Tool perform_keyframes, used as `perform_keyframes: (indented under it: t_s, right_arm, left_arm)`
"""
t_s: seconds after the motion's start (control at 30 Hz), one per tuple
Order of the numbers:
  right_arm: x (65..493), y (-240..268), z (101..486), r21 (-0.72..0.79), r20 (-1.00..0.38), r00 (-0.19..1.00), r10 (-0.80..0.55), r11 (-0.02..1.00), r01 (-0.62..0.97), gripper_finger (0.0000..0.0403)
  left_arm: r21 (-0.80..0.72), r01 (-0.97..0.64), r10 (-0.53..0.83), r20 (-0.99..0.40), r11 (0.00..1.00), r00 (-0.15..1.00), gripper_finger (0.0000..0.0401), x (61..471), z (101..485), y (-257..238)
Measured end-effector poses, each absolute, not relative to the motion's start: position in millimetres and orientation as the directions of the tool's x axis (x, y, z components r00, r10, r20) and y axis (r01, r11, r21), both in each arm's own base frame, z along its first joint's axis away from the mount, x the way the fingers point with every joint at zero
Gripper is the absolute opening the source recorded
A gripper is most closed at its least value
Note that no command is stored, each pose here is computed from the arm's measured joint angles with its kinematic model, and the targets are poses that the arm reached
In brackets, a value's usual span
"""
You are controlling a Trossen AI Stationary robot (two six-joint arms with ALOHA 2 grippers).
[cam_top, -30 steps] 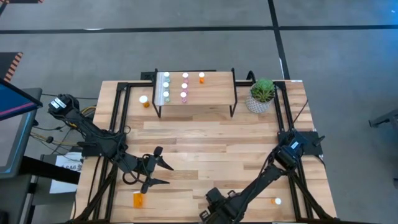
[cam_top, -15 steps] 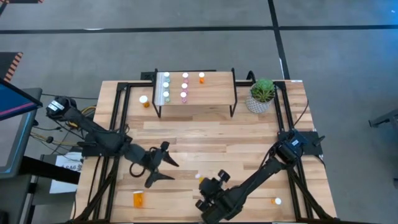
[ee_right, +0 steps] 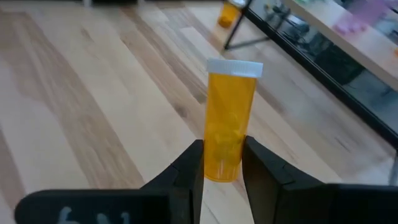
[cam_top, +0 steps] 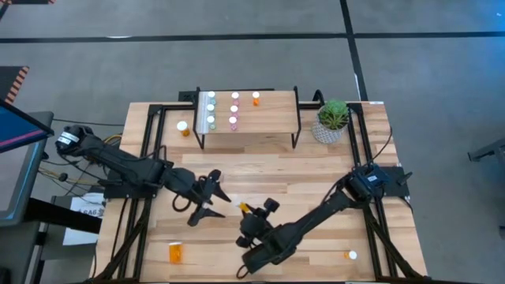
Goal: Pick and place medicine bottles onto shelf by color
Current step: Put the left small orange pill bottle on the shelf aligned with the other small orange pill bottle
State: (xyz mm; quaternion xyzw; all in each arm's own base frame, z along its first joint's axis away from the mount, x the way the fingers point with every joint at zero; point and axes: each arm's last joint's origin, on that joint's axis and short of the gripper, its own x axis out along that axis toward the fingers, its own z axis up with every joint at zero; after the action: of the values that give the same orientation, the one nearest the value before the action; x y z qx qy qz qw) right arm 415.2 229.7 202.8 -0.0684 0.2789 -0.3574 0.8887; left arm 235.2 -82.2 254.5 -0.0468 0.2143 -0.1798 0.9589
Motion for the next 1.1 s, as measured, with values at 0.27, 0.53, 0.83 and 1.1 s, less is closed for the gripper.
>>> perform_keyframes:
  t_s: [0.27, 0.53, 0.83, 1.1]
  right_arm:
    - [429, 236, 209, -0.325, -0.415, 0.660, -0.626, 0.780, 0.534, 0.0109]
    - [432, 237, 211, -0.320, -0.406, 0.678, -0.613, 0.790, 0.523, 0.0109]
    - [434, 238, 212, -0.295, -0.409, 0.688, -0.599, 0.801, 0.522, 0.0110]
    - [437, 236, 212, -0.279, -0.415, 0.691, -0.592, 0.805, 0.523, 0.0110]
  left_arm:
    - [-0.141, 0.348, -0.374, -0.414, 0.927, 0.830, 0.0245, 236, 252, -77]
    - [-0.104, 0.318, -0.330, -0.451, 0.942, 0.829, 0.0245, 235, 248, -77]
    - [-0.029, 0.291, -0.272, -0.458, 0.956, 0.846, 0.0230, 231, 246, -85]
    - [-0.019, 0.293, -0.269, -0.459, 0.956, 0.847, 0.0174, 230, 246, -88]
